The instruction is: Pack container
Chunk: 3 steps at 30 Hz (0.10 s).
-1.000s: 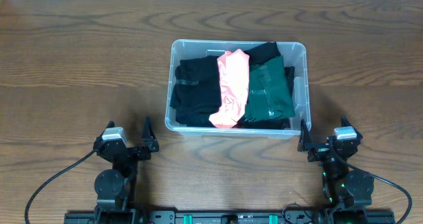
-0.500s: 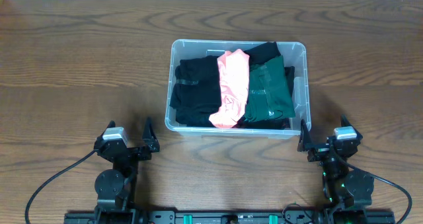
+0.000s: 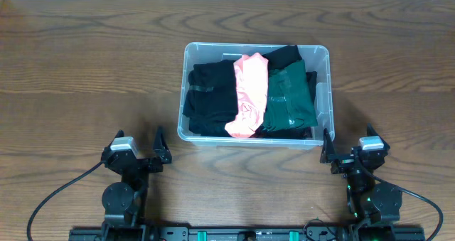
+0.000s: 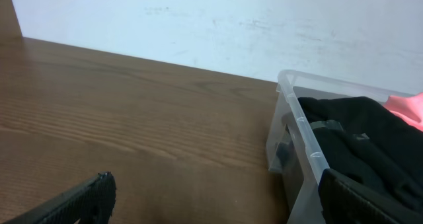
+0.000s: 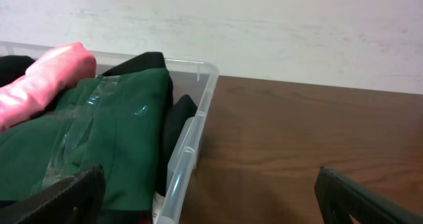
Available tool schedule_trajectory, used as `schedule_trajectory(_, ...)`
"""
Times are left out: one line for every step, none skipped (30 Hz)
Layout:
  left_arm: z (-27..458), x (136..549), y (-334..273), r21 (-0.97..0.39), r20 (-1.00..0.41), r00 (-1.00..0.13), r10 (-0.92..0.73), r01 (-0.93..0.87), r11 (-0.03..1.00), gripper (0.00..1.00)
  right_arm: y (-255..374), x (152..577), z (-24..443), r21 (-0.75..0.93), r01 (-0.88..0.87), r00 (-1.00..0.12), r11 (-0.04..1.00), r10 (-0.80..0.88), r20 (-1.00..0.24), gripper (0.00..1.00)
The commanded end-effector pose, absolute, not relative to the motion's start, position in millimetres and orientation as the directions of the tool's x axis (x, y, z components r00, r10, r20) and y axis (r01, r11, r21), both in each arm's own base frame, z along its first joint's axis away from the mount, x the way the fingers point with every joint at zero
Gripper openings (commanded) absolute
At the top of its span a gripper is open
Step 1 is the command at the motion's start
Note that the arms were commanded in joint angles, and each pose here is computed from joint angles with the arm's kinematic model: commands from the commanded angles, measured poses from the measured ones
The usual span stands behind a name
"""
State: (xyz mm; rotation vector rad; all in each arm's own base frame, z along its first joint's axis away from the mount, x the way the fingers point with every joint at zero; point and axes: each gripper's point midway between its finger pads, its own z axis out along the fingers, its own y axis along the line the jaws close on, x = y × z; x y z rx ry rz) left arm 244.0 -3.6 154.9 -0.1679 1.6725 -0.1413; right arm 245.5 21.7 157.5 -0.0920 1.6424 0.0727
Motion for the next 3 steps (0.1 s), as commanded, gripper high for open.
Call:
schedule_trajectory(136.6, 243.8, -1.5, -0.193, -0.969, -0.148, -0.199, -0.051, 0.980, 0.98, 23.4, 245.2, 156.7, -0.020, -0.113, -0.075, 0.993, -0.028, -0.997, 0.99)
schedule_trajectory(136.6, 243.8, -1.5, -0.193, -0.969, -0.148, -0.199, -0.051, 0.980, 0.98, 23.5, 245.1, 156.7, -0.020, -0.113, -0.075, 0.993, -0.028, -0.997, 0.99)
schedule_trajectory(136.6, 243.8, -1.5, -0.193, -0.969, -0.148, -0.199, -0.051, 0.980, 0.98, 23.5, 245.1, 156.7, -0.019, -0.113, -0.075, 0.993, -0.028, -0.997, 0.99)
